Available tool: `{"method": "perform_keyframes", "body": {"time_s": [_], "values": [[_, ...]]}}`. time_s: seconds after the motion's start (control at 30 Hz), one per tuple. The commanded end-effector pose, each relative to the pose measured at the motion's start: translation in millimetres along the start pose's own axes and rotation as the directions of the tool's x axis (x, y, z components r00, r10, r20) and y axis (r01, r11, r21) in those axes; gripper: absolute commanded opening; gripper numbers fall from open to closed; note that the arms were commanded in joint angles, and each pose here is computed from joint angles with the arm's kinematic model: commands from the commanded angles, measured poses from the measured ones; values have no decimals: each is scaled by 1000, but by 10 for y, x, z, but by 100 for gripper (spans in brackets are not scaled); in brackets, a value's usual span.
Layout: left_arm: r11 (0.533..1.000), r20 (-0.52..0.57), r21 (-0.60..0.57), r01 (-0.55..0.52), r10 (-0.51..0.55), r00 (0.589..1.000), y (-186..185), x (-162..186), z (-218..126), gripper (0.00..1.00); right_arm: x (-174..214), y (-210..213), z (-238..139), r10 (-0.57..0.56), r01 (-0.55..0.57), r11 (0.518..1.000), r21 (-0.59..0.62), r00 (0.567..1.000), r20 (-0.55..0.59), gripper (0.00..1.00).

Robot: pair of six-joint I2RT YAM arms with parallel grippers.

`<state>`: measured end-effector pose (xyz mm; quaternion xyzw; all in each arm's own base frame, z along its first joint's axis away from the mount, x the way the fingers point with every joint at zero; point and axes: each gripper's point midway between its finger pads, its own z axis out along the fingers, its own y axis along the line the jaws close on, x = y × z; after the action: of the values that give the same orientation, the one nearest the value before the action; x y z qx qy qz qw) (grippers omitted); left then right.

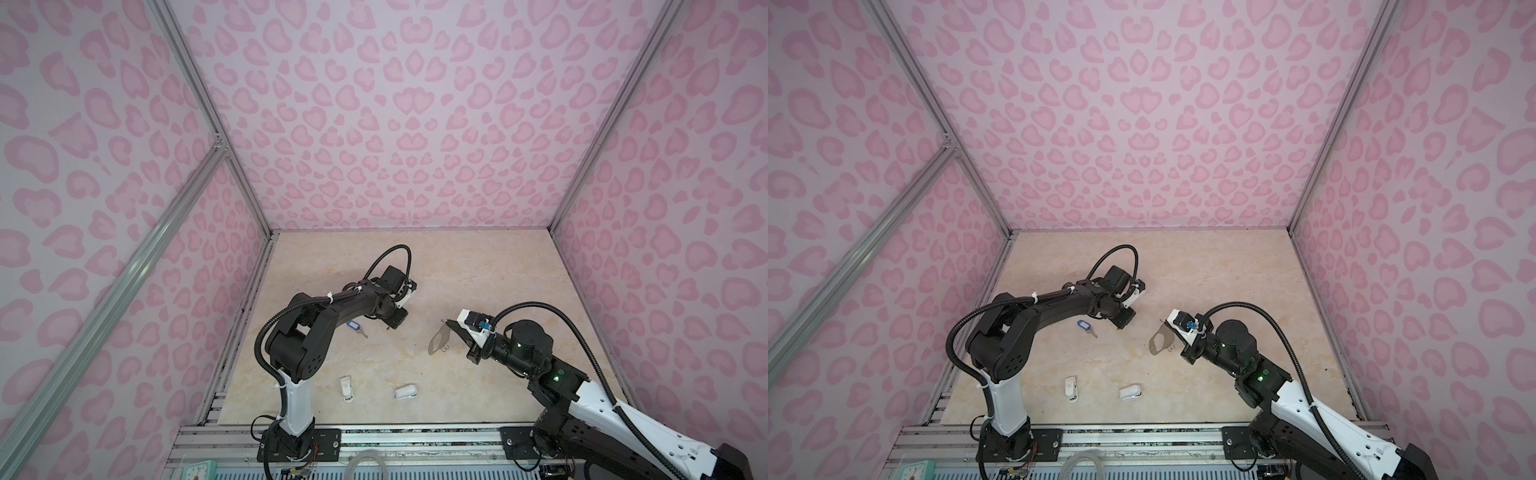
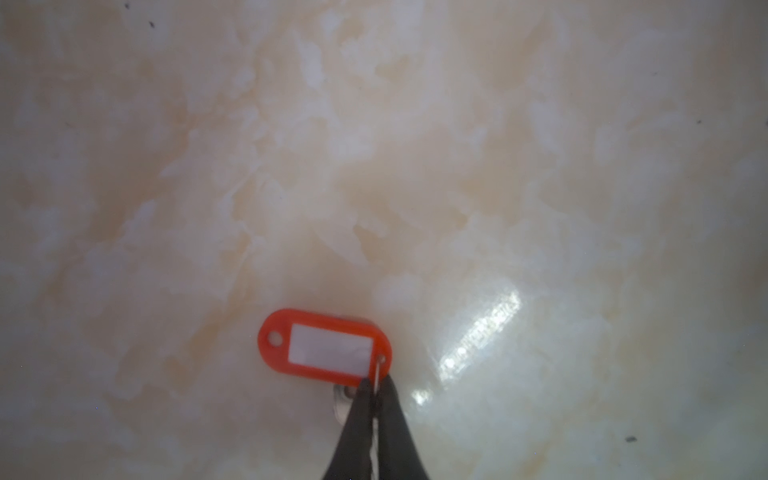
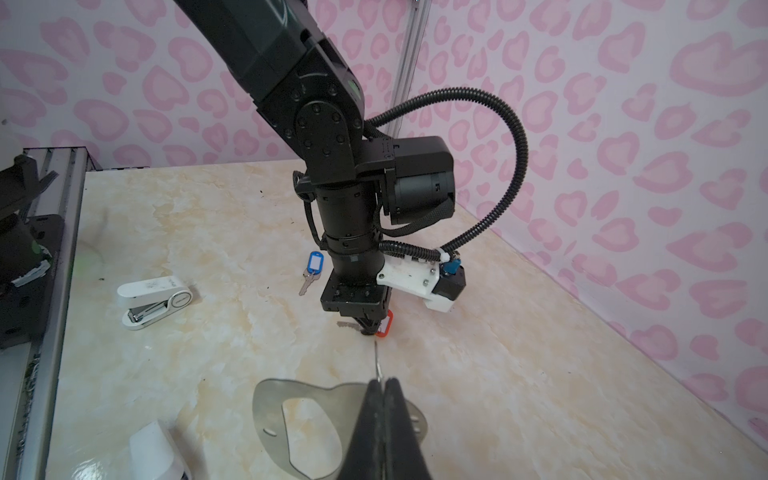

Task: Put the keys on the keyring
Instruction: 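Carry the red-tagged key with the left gripper toward the right gripper's plate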

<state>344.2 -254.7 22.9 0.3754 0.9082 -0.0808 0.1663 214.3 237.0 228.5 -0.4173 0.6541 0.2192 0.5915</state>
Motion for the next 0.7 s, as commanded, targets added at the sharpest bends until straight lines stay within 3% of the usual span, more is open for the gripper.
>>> {"method": "perform_keyframes", "body": {"time_s": [0.0, 0.2, 0.33, 0.5, 0.67], "values": [[1000, 6, 12, -17, 17, 1000, -26, -19, -55, 4, -37, -36, -1, -3, 2, 1000, 20, 1000, 18, 0], [997, 61, 43, -61, 59, 996, -112, -92, -328, 3, -56, -53, -16, -6, 6, 1000, 27, 1000, 22, 0], [988, 141, 42, -150, 143, 980, -204, -176, -726, 3, -94, -77, -33, -7, 7, 999, 31, 1000, 29, 0], [939, 308, 2, -344, 327, 893, -433, -270, -1389, 3, -165, -96, -40, -11, 10, 1000, 22, 999, 41, 0], [897, 446, -27, -441, 406, 798, -604, -318, -1915, 3, -233, -92, -25, -12, 12, 1000, 2, 999, 51, 0]]}}
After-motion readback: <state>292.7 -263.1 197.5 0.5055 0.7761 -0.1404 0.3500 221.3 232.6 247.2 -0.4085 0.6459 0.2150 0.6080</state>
